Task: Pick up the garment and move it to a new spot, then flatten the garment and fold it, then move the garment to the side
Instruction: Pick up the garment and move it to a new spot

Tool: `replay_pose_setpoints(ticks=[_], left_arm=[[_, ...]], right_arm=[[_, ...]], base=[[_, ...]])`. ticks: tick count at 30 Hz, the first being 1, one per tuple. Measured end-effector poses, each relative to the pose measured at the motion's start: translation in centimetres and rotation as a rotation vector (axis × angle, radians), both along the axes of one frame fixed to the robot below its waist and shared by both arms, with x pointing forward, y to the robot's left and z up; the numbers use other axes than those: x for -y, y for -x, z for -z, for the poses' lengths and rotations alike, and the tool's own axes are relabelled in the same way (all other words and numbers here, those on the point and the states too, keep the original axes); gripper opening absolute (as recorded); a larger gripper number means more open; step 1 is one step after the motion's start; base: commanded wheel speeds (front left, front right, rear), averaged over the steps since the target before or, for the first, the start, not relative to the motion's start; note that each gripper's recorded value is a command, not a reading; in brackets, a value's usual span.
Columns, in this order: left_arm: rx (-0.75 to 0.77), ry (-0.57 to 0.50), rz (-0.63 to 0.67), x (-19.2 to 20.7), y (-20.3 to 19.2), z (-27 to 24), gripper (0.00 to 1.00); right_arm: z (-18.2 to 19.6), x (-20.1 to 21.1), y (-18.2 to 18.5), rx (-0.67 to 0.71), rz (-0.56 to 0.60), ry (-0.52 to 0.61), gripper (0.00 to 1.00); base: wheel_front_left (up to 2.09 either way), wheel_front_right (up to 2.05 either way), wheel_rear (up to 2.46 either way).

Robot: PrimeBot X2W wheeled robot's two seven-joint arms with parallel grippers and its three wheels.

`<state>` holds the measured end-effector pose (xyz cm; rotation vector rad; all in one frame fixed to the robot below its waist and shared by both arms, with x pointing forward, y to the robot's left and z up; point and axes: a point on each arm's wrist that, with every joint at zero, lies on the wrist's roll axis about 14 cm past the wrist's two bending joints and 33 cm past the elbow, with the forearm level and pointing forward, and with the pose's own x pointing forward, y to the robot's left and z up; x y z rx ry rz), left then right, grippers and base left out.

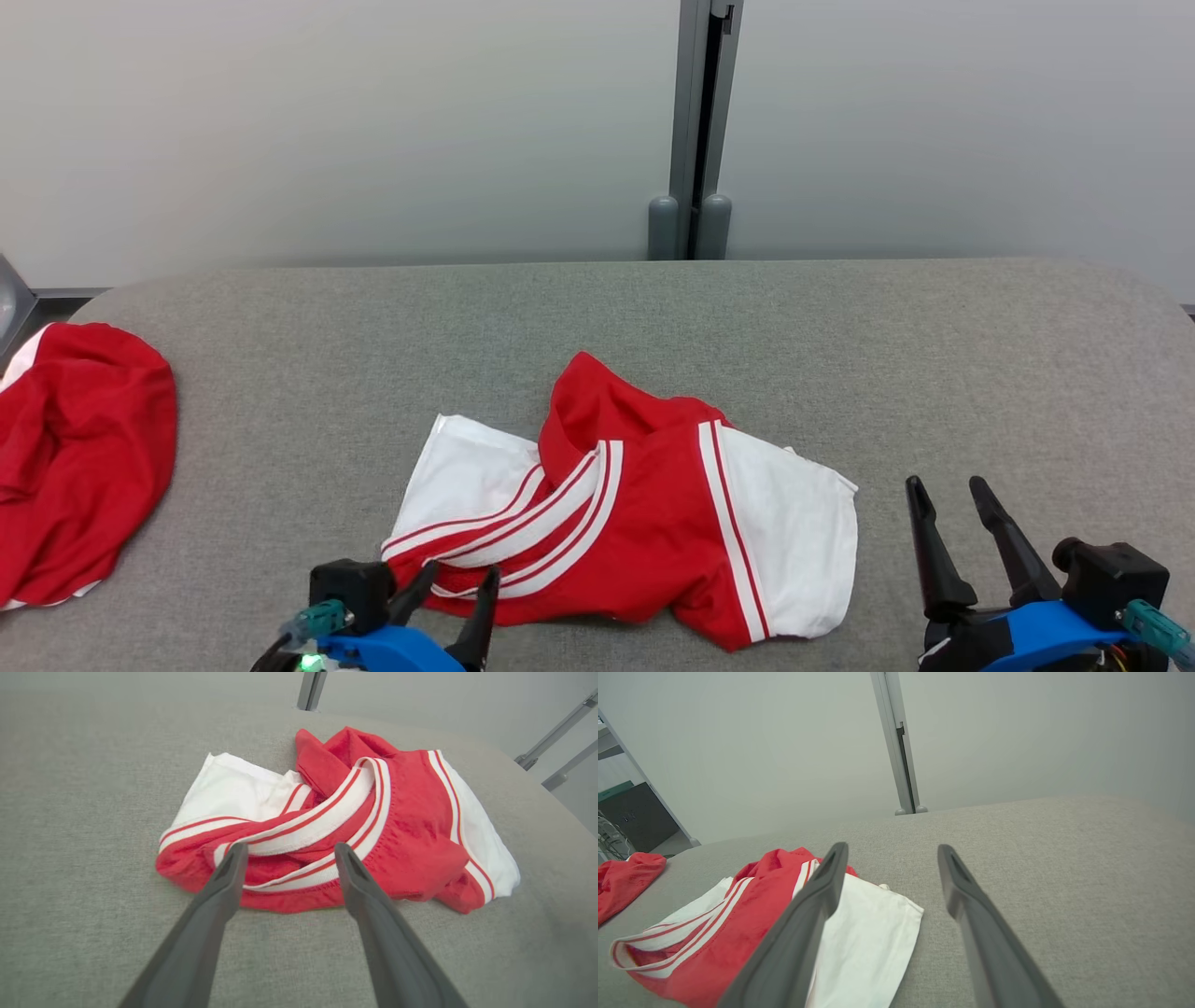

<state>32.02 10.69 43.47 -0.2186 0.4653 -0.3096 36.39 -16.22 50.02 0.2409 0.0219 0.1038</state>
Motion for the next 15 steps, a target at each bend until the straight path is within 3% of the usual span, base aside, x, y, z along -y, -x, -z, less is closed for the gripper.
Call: replay_pose_setpoints(ticks=[6,15], left_arm=[[0.043,-0.001,0.012,0.9,0.4,-1.1,1.00],[0.399,0.011,-0.148,-2.8,-1.6,-7.7,1.00]], right_arm=[[0.1,-0.2,-0.1,-0.002,-0.005,-0.001,1.00],[-1.0,0.8,0.0,0.046,0.027,-0.006,1.00]], base=[[0.00,0.00,0.00],[0.00,0.00,0.00]])
